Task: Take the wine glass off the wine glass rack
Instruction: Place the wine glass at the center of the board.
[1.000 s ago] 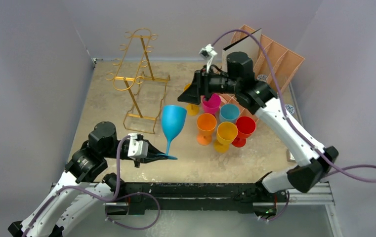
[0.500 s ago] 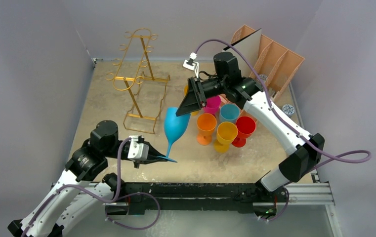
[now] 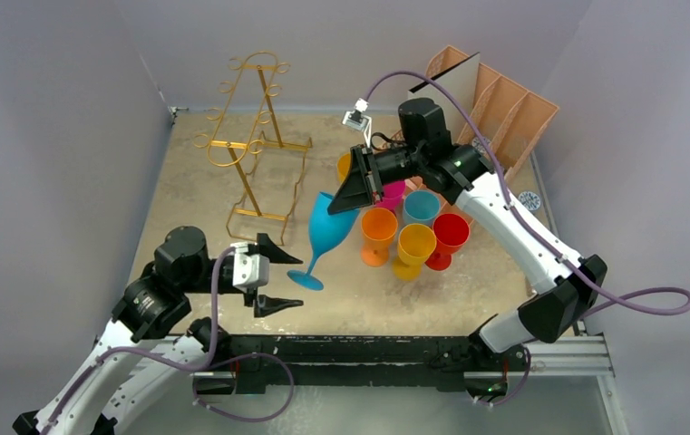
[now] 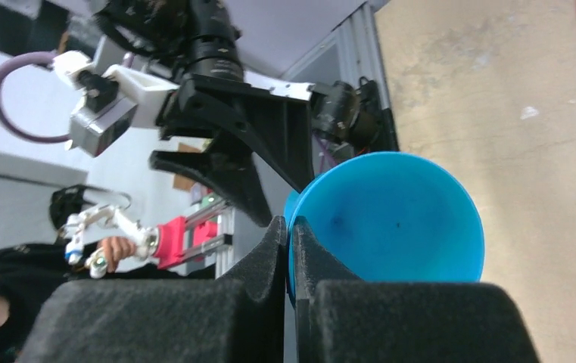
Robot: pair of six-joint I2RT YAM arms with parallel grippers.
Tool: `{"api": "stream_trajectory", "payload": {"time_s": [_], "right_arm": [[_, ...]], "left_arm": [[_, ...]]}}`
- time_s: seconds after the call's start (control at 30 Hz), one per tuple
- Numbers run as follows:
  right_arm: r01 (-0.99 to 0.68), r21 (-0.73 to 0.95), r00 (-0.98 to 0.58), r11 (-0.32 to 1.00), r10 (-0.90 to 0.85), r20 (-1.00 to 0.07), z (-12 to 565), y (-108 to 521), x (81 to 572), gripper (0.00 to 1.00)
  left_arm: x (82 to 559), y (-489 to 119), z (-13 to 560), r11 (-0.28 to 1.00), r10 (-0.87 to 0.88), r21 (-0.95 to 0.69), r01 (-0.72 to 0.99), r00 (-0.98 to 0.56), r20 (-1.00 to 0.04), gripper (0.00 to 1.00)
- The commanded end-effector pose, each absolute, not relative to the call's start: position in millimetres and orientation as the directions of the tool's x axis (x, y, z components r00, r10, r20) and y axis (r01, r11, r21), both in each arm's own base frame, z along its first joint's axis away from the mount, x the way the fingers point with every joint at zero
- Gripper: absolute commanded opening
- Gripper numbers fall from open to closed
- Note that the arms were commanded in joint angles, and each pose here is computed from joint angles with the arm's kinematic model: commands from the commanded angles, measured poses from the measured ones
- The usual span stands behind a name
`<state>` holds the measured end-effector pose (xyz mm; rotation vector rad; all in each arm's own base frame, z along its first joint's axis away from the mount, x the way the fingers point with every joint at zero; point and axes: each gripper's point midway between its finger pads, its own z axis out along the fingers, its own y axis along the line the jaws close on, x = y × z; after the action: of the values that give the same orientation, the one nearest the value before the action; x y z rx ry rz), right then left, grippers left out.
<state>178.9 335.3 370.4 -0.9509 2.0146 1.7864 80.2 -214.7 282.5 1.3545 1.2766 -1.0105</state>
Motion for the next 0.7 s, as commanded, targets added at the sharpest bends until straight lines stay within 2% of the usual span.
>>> {"api": "stream_trajectory", "payload": {"time_s": [0.0,0.13,0.2,0.3,0.47,0.53,0.67], "right_arm": [[-0.727,0.672,-0.685,0.143,-0.227,-0.693,368.3,331.2,197.1,0.00],[-0.770,0.573,-0.635,0.280,-0.244,-0.733,343.5,334.3,212.2,0.00],[-0.822,0.442,-0.549,0.359,-0.292,-0.784,322.7,339.0,219.3,0.00],[-0.877,0.265,-0.413,0.402,-0.344,-0.844,296.0,353.2,230.5,0.00],[-0.791,0.100,-0.366,0.603,-0.336,-0.868,247.0,348.9,281.6,0.00],[-0.776,0.065,-0.366,0.628,-0.364,-0.857,226.8,347.3,290.0,0.00],[-0.786,0.099,-0.393,0.611,-0.370,-0.842,196.4,359.7,290.0,0.00]], "left_arm": [[89.3,-199.4,296.4,0.182,0.198,0.094,0.979,0.057,-0.978,0.74],[99.1,-179.1,293.4,0.334,0.252,0.060,0.941,-0.028,-0.967,0.80],[107.4,-168.4,292.0,0.429,0.263,0.031,0.903,-0.092,-0.960,0.82],[125.3,-156.7,294.4,0.574,0.222,-0.024,0.818,-0.184,-0.958,0.84],[138.1,-161.0,291.2,0.640,0.151,-0.132,0.757,-0.292,-0.945,0.86],[142.5,-163.4,286.6,0.659,0.125,-0.174,0.731,-0.335,-0.934,0.87],[150.0,-158.3,281.1,0.715,0.077,-0.219,0.664,-0.386,-0.919,0.88]]}}
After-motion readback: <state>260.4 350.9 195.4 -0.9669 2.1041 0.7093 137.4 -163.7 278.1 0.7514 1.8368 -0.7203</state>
